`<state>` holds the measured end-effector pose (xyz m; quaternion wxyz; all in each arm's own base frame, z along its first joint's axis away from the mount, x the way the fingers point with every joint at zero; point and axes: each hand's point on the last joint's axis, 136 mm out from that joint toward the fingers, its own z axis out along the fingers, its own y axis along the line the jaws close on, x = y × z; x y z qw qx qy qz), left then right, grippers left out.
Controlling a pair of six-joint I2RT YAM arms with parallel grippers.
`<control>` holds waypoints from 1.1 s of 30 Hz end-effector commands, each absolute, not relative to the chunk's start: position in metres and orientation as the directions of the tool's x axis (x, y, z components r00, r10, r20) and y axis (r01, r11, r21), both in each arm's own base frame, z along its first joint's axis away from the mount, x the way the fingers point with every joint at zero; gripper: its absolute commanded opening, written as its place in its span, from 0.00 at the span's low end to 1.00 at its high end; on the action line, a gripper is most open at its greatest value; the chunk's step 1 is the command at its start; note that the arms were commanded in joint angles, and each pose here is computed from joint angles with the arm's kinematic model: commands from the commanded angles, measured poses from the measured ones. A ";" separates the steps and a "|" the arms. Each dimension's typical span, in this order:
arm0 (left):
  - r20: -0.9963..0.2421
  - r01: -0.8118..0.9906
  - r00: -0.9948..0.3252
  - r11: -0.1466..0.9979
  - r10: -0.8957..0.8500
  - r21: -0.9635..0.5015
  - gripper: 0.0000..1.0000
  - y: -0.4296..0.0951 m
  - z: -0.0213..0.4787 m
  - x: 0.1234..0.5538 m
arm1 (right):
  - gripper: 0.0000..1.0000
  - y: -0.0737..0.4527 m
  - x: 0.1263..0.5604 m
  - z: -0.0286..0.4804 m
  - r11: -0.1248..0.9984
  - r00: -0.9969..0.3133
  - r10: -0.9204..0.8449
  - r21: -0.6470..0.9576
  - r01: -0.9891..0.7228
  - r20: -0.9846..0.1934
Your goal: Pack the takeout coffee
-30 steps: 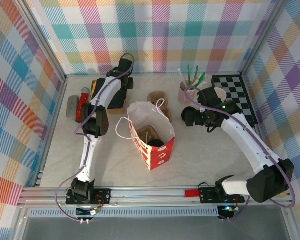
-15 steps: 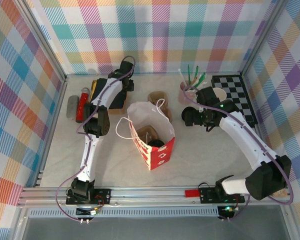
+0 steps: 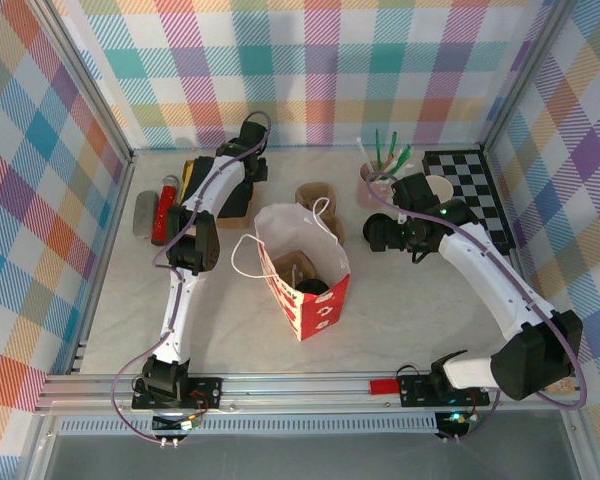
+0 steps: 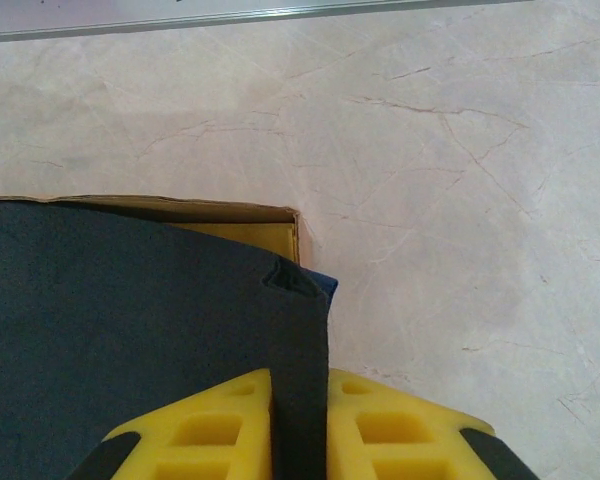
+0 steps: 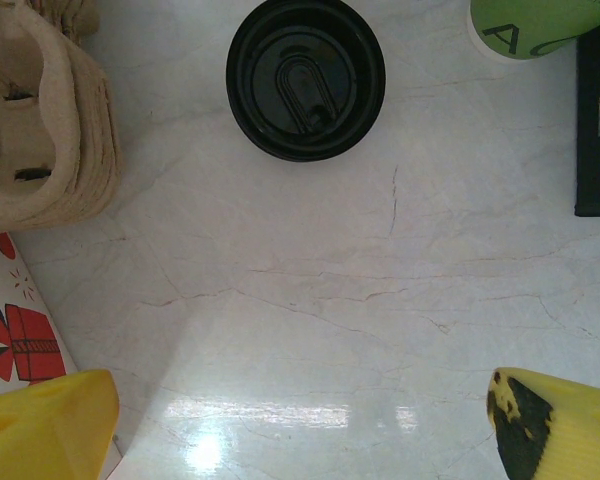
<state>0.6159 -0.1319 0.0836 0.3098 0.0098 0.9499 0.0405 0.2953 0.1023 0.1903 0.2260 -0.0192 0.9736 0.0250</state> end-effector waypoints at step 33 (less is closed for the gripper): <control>-0.663 -0.012 -0.748 0.997 0.046 0.082 0.23 -0.135 0.150 0.611 | 0.92 0.104 0.292 0.186 0.997 -0.906 -0.004 0.066 -0.036 -0.424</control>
